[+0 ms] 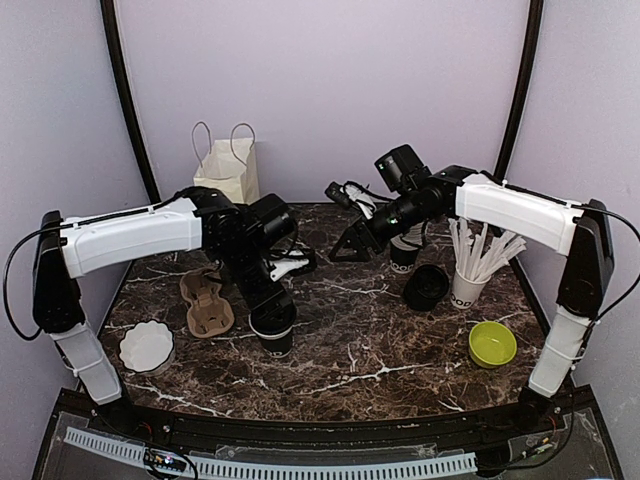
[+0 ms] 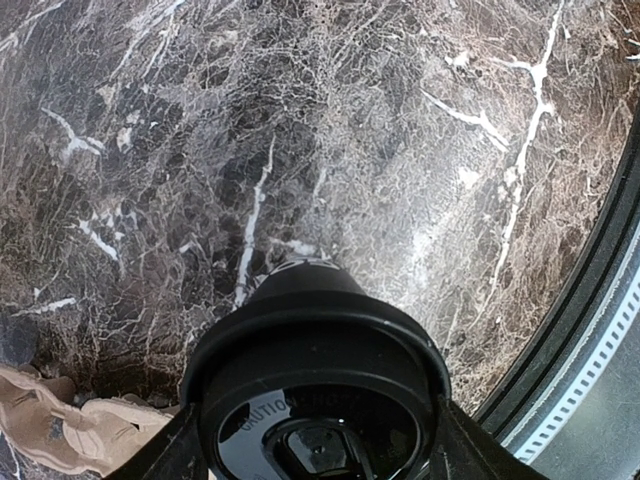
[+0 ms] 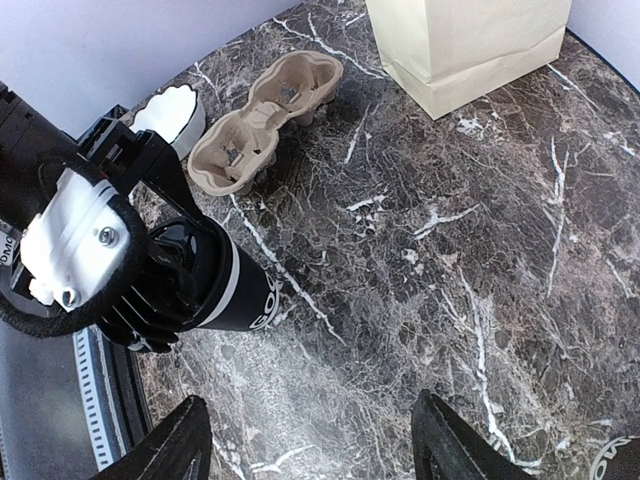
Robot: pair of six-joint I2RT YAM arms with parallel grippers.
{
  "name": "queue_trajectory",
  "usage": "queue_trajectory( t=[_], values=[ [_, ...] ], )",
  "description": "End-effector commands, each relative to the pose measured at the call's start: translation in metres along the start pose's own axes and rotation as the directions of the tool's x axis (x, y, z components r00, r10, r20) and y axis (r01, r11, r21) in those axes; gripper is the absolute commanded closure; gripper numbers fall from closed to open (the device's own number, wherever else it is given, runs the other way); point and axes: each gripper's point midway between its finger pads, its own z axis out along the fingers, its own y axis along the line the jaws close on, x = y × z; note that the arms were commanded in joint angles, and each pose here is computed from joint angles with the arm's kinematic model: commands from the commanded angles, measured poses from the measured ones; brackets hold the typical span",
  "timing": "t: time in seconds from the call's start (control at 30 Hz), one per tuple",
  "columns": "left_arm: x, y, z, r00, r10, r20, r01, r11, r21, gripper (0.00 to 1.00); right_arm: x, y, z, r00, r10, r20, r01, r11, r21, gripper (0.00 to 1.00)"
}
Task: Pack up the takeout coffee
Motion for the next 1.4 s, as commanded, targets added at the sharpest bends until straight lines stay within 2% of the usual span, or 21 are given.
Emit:
queue_trajectory(
  t=[0.0, 0.23, 0.6, 1.2, 1.37],
  values=[
    [-0.001, -0.004, -0.013, 1.0, 0.006, -0.012, -0.006, 1.0, -0.007, 0.37, 0.0, 0.004, 0.005, 1.0, -0.021, 0.003, 0.021, 1.0, -0.017, 0.31],
    [0.0, -0.008, -0.025, 1.0, -0.005, -0.007, 0.005, 1.0, -0.001, 0.37, 0.0, 0.005, 0.006, 1.0, -0.025, 0.001, 0.025, 1.0, -0.018, 0.31],
    [0.013, -0.005, -0.004, 0.997, -0.001, -0.08, 0.001, 1.0, -0.006, 0.37, 0.001, 0.007, 0.007, 0.999, -0.039, -0.005, 0.038, 0.999, -0.011, 0.31],
    [0.01, -0.005, 0.01, 0.995, 0.012, -0.101, -0.012, 1.0, 0.001, 0.36, 0.003, 0.008, 0.008, 0.999, -0.044, -0.011, 0.044, 0.999, -0.012, 0.31],
    [0.004, -0.005, -0.001, 0.996, 0.001, -0.086, -0.001, 1.0, -0.004, 0.36, 0.003, 0.008, 0.006, 0.999, -0.047, -0.01, 0.047, 0.999, -0.01, 0.31]
  ],
)
